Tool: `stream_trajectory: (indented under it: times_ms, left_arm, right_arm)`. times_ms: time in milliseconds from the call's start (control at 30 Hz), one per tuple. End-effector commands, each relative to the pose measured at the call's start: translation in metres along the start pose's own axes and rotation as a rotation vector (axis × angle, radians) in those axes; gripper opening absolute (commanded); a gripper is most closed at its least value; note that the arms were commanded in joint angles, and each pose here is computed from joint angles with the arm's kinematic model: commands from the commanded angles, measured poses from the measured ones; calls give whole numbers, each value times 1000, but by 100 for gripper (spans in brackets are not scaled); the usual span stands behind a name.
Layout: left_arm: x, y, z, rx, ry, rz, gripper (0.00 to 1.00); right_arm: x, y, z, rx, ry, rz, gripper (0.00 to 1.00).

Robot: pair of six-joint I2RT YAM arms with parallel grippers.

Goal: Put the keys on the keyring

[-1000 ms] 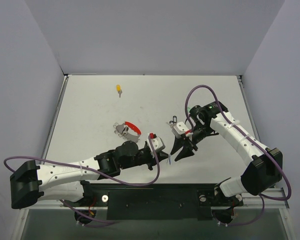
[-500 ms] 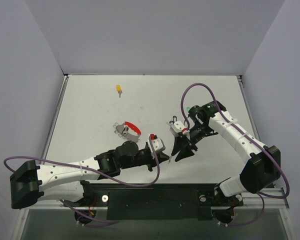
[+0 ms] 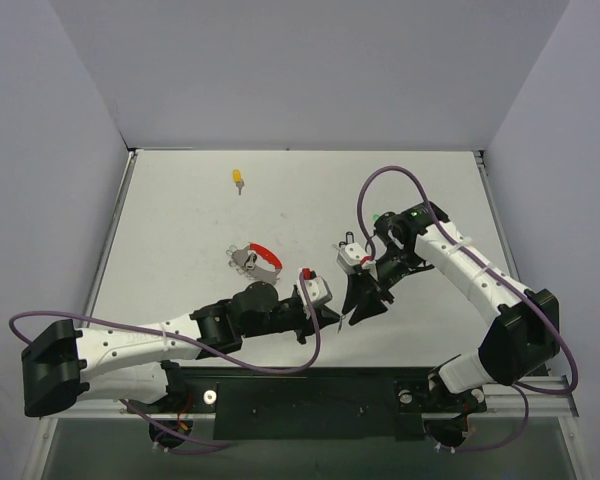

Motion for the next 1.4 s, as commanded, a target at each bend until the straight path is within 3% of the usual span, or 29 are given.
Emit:
stream_trajectory:
  times_ms: [0, 267, 867, 1367]
  left_arm:
    - [5, -8, 30, -4, -104, -35, 0]
    - [5, -8, 31, -6, -106, -29, 0]
    - [2, -10, 28, -20, -97, -53, 0]
    - [-3, -9, 31, -32, -141, -30, 0]
  right_arm:
    - [3, 5, 3, 50, -14, 34, 26]
    - [6, 4, 1, 53, -2, 44, 22]
    - [6, 2, 0, 64, -1, 42, 26]
    - [6, -1, -2, 88, 10, 27, 18]
Point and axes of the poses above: each gripper's point midway between its finger pads, its own x axis out along the fingers, its own y axis along the line the jaws close on, z = x × y, the point moved 9 cm from there along -x, back along the fingers, and after that the axes turned 8 degrees about -x, right-handed, at the moved point
